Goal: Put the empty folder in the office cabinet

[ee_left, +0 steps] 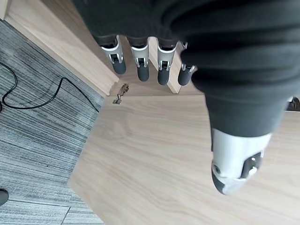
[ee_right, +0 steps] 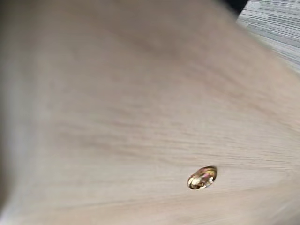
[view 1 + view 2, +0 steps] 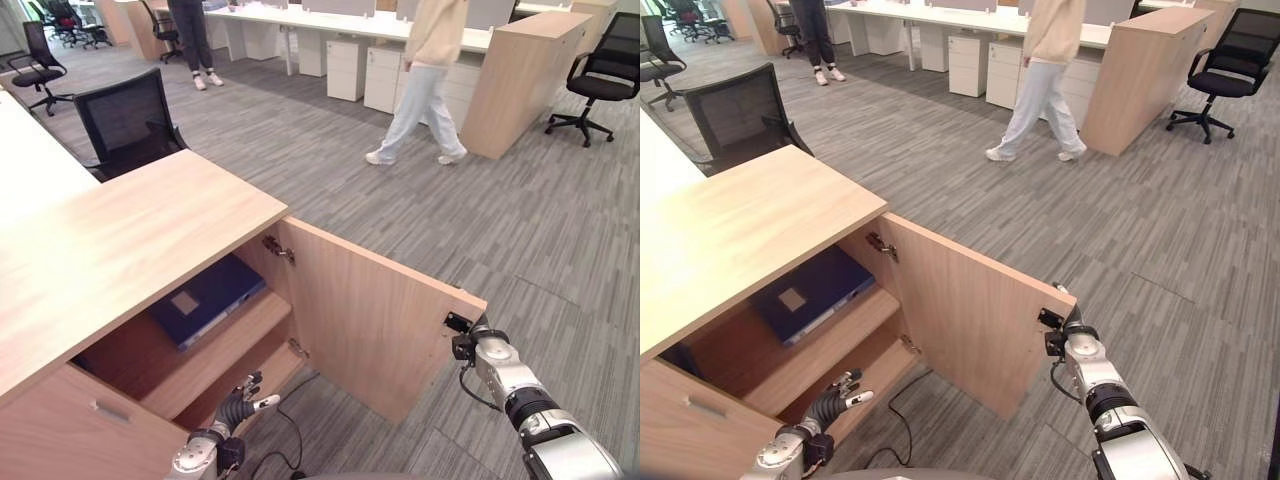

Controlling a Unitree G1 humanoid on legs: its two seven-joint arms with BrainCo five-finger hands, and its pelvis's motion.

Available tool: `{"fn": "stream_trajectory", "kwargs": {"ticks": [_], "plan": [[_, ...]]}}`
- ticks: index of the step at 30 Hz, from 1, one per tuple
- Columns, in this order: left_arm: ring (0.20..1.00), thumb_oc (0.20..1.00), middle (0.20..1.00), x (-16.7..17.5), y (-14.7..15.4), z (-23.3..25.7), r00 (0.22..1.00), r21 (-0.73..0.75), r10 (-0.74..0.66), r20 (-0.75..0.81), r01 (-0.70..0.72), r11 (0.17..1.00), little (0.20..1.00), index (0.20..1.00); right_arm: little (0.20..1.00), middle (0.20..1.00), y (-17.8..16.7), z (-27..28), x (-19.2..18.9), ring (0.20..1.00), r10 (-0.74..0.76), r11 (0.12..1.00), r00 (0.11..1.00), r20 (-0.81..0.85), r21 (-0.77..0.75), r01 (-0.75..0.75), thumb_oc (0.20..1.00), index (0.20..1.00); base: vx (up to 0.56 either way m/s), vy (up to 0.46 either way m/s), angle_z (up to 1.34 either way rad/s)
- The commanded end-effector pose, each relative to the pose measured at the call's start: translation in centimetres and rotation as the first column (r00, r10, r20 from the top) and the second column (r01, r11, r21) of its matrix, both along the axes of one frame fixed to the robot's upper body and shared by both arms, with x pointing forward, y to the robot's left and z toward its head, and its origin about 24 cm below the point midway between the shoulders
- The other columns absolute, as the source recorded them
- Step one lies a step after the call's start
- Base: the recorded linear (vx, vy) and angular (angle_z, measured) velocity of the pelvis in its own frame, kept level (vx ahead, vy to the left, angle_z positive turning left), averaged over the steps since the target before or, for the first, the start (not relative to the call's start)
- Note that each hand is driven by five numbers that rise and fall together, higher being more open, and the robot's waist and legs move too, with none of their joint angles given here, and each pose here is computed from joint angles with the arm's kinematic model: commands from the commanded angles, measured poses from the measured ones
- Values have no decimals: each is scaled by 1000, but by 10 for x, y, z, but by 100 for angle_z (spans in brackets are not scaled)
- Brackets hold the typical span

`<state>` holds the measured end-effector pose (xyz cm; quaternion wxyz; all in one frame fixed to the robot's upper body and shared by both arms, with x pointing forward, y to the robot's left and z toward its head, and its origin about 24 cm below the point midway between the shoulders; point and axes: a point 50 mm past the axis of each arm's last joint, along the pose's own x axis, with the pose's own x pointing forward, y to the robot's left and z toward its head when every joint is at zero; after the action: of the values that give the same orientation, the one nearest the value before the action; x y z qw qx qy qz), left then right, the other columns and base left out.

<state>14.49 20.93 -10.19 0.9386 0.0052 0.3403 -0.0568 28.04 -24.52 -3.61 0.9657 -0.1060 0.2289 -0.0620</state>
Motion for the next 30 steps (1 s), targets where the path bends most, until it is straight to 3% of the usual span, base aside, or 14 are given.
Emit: {"fn": "stream_trajectory", "kwargs": {"ticks": [1,10,19,30], "plan": [[1000,1000,1000,22,5,12,995,62,-62,78,57,996,1000,1000,1000,1000,55,11,19,1000,168,981,981,95,80,-176,1000,1000,11,-7,5],[1000,1000,1000,27,10,14,995,93,-35,94,26,995,1000,1000,1000,1000,68,8,-10,1000,282,947,950,132,121,-298,1000,1000,14,-6,8],[1000,1000,1000,26,19,10,997,125,-12,73,3,992,1000,1000,1000,1000,61,-14,-57,1000,363,921,931,39,136,-365,1000,1000,19,-47,32],[1000,1000,1000,34,23,10,988,84,122,93,-130,988,1000,1000,1000,1000,97,-9,-48,1000,408,881,907,105,215,-421,1000,1000,-79,-69,41]]}}
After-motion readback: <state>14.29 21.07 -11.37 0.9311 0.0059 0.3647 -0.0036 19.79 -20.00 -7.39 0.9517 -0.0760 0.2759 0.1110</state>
